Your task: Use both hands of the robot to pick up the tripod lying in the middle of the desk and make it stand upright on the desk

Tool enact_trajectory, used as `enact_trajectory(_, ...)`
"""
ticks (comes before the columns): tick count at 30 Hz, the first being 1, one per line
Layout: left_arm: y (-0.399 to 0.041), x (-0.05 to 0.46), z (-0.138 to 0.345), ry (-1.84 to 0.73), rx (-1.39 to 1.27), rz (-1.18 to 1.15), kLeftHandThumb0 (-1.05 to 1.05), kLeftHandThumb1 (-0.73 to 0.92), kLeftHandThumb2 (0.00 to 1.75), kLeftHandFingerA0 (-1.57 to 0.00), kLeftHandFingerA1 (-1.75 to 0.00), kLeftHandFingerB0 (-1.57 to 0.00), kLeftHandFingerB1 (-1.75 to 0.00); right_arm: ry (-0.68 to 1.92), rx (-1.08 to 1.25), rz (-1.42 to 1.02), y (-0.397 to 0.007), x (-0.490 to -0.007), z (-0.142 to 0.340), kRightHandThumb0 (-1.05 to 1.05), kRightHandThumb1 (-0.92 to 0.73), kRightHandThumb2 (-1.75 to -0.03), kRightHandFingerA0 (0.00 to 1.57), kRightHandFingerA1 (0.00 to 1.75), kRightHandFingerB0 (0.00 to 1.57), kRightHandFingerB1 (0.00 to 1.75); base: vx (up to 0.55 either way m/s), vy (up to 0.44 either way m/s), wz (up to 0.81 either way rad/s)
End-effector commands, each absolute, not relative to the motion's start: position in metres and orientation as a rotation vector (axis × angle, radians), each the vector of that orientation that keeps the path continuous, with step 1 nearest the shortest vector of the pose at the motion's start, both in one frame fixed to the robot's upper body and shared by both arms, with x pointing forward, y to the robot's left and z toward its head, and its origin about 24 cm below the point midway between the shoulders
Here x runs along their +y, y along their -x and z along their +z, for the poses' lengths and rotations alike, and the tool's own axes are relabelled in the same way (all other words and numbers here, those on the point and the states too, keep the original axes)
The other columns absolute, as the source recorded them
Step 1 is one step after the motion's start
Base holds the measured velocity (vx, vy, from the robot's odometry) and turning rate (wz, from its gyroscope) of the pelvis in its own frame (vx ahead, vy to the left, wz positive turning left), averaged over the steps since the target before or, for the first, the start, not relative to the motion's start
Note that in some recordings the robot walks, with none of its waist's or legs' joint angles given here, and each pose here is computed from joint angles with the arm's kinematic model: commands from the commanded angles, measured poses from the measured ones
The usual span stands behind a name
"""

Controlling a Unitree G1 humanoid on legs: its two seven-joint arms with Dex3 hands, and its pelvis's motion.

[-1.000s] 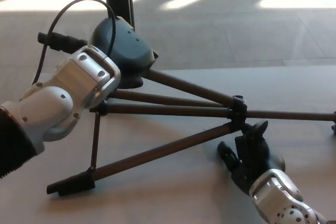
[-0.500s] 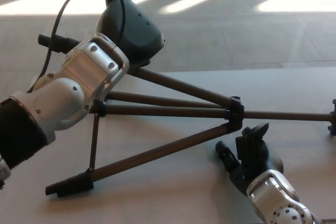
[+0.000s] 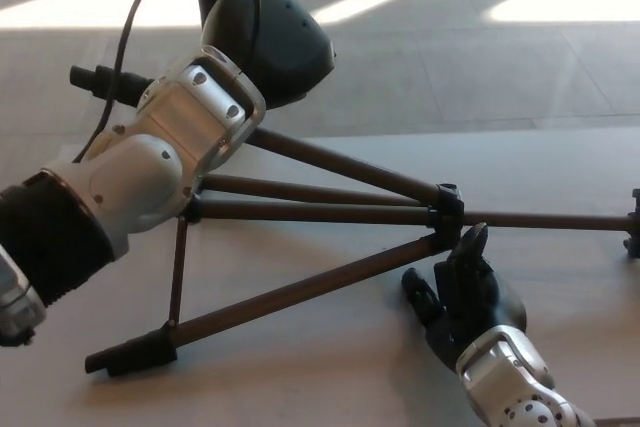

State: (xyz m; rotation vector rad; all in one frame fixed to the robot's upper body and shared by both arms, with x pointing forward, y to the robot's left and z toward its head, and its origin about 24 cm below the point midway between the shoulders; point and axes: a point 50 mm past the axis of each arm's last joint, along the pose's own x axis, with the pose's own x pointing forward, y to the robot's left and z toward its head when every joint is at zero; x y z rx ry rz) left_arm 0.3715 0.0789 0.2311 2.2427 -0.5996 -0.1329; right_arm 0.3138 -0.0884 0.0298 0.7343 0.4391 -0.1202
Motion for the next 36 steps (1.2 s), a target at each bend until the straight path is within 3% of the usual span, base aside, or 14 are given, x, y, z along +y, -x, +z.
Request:
enact_trajectory(1, -0.371, 0.07, 0.247, -2.423, -0.676, -0.02, -0.43, 0.55, 0.59, -0.76, -1.43, -0.77, -0.74, -0.924, 1.105, 0.017, -0.212, 0.082, -0.004, -0.78, -0.84, -0.65, 0.0, 0.0, 0.0, 0.0, 0.0, 0.0, 0.0)
enact_trajectory(2, -0.372, 0.073, 0.25, -2.435, -0.471, -0.099, -0.4, 0.62, 0.57, -0.5, -0.83, -0.48, -0.5, -0.873, 1.113, 0.048, -0.208, 0.085, -0.002, -0.77, -0.78, -0.83, 0.0, 0.0, 0.0, 0.0, 0.0, 0.0, 0.0)
enact_trajectory(3, -0.371, 0.075, 0.253, -2.398, -0.329, -0.146, -0.4, 0.61, 0.58, -0.38, -0.65, -0.28, -0.44, -0.866, 1.115, 0.059, -0.203, 0.088, -0.003, -0.76, -0.86, -0.66, 0.0, 0.0, 0.0, 0.0, 0.0, 0.0, 0.0)
enact_trajectory(7, -0.371, 0.075, 0.261, -2.349, -0.071, -0.256, -0.77, 0.41, 0.83, -0.14, -0.56, -0.11, -0.45, -0.836, 1.133, 0.083, -0.195, 0.089, -0.005, -0.76, -0.86, -0.65, 0.0, 0.0, 0.0, 0.0, 0.0, 0.0, 0.0)
enact_trajectory(10, -0.376, 0.081, 0.268, -2.216, 0.17, -0.342, -0.9, 0.52, 0.57, 0.0, -0.4, -0.09, -0.31, -0.826, 1.161, 0.113, -0.19, 0.087, -0.008, -0.77, -0.73, -0.82, 0.0, 0.0, 0.0, 0.0, 0.0, 0.0, 0.0)
enact_trajectory(12, -0.377, 0.084, 0.27, -2.222, 0.218, -0.36, -0.8, 0.44, 0.92, 0.0, -0.12, -0.11, -0.17, -0.819, 1.172, 0.129, -0.185, 0.087, -0.01, -0.77, -0.74, -0.82, 0.0, 0.0, 0.0, 0.0, 0.0, 0.0, 0.0)
enact_trajectory(15, -0.382, 0.093, 0.27, -2.262, 0.314, -0.363, -0.99, 0.5, 0.66, 0.0, -0.13, 0.0, -0.28, -0.828, 1.17, 0.1, -0.174, 0.085, -0.013, -0.73, -0.83, -0.65, 0.0, 0.0, 0.0, 0.0, 0.0, 0.0, 0.0)
enact_trajectory(16, -0.382, 0.095, 0.27, -2.279, 0.308, -0.357, -0.79, 0.41, 0.94, 0.0, -0.08, -0.11, -0.1, -0.809, 1.172, 0.109, -0.172, 0.084, -0.013, -0.74, -0.83, -0.68, 0.0, 0.0, 0.0, 0.0, 0.0, 0.0, 0.0)
enact_trajectory(17, -0.382, 0.097, 0.27, -2.304, 0.307, -0.351, -1.02, 0.53, 0.67, 0.0, -0.17, -0.01, -0.29, -0.795, 1.171, 0.126, -0.171, 0.083, -0.014, -1.05, -0.69, -0.94, 0.0, 0.19, 0.0, 0.04, 0.0, 0.0, 0.0)
enact_trajectory(23, -0.386, 0.106, 0.273, -2.342, 0.322, -0.313, -0.83, 0.44, 0.94, 0.0, -0.11, -0.1, -0.05, -0.834, 1.172, 0.108, -0.164, 0.077, -0.013, -0.73, -0.83, -0.69, 0.0, 0.0, 0.0, 0.0, 0.0, 0.0, 0.0)
enact_trajectory(24, -0.386, 0.107, 0.272, -2.329, 0.342, -0.31, -0.98, 0.55, 0.58, 0.0, -0.02, 0.0, -0.26, -0.851, 1.177, 0.087, -0.162, 0.076, -0.012, -0.7, -0.69, -0.84, 0.0, 0.0, 0.0, 0.0, 0.0, 0.0, 0.0)
enact_trajectory(25, -0.385, 0.108, 0.272, -2.332, 0.348, -0.311, -0.87, 0.48, 0.96, 0.0, -0.11, -0.12, 0.0, -0.863, 1.181, 0.064, -0.16, 0.075, -0.011, -0.7, -0.68, -0.83, 0.0, 0.0, 0.0, 0.0, 0.0, 0.0, 0.0)
enact_trajectory(27, -0.384, 0.115, 0.273, -2.35, 0.331, -0.3, -0.91, 0.47, 0.96, 0.0, -0.14, 0.0, 0.0, -0.839, 1.157, 0.074, -0.157, 0.071, -0.007, -0.74, -0.88, -0.66, 0.0, 0.0, 0.0, 0.0, 0.0, 0.0, 0.0)
enact_trajectory(36, -0.38, 0.125, 0.275, -2.313, 0.36, -0.287, -0.88, 0.48, 0.93, 0.0, -0.11, -0.05, 0.0, -0.844, 1.093, 0.065, -0.155, 0.053, 0.0, -0.77, -0.76, -0.83, 0.0, 0.0, 0.0, 0.0, 0.0, 0.0, 0.0)
